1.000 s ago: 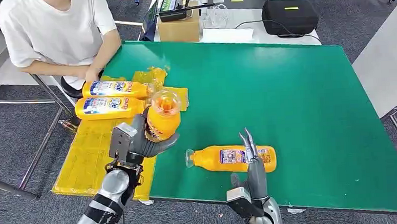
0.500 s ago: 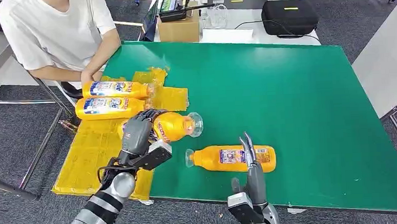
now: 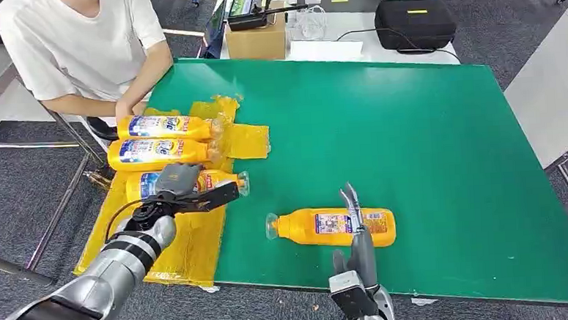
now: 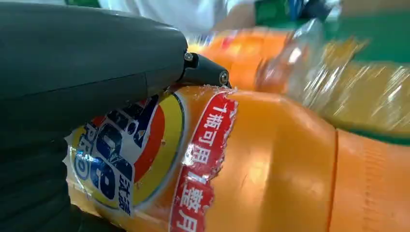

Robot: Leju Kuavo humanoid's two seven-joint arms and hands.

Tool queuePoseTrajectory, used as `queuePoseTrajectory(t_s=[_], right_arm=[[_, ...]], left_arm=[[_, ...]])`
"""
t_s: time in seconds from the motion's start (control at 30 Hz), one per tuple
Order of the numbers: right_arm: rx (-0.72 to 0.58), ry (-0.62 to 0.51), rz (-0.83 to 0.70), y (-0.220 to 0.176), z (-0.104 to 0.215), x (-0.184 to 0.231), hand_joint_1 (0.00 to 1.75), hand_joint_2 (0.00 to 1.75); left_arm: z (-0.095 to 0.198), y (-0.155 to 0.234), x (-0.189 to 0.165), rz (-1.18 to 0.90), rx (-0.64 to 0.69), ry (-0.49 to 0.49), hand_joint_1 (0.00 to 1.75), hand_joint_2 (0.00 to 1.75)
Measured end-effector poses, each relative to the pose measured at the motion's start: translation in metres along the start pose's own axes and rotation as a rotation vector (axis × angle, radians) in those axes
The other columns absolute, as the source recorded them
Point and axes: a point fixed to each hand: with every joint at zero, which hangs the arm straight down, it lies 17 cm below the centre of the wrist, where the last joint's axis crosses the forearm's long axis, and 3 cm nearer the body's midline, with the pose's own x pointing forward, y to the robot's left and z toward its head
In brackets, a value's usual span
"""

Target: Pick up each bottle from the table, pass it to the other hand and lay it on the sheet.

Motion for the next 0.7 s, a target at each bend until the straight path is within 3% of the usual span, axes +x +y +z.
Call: queuePoseTrajectory(t_s=[0.03, 0.1, 0.3, 0.43, 0.53, 0.7], right_arm=[[-0.005, 0.001, -0.007, 0.0, -0.001, 0.0, 0.0, 0.0], [-0.012, 0.001, -0.013, 0.0, -0.002, 0.001, 0.0, 0.0], [-0.036, 0.013, -0.027, -0.005, -0.002, 0.0, 0.0, 0.0], [-0.053, 0.02, -0.03, -0.008, -0.002, -0.002, 0.0, 0.0], [-0.053, 0.019, -0.026, -0.009, -0.002, -0.003, 0.0, 0.0], [-0.058, 0.01, -0.001, -0.011, -0.001, -0.002, 0.0, 0.0]], left_arm=[[-0.001, 0.0, -0.003, 0.006, -0.016, 0.009, 0.35, 1.75], [-0.002, -0.007, -0.007, 0.029, -0.07, 0.013, 0.0, 1.75], [0.004, -0.026, 0.014, 0.249, -0.24, -0.092, 0.0, 1.75], [0.008, -0.02, 0.034, 0.389, -0.274, -0.18, 0.0, 1.75], [0.009, -0.01, 0.048, 0.487, -0.267, -0.238, 0.0, 1.75], [0.013, 0.049, 0.083, 0.792, -0.101, -0.384, 0.0, 1.75]])
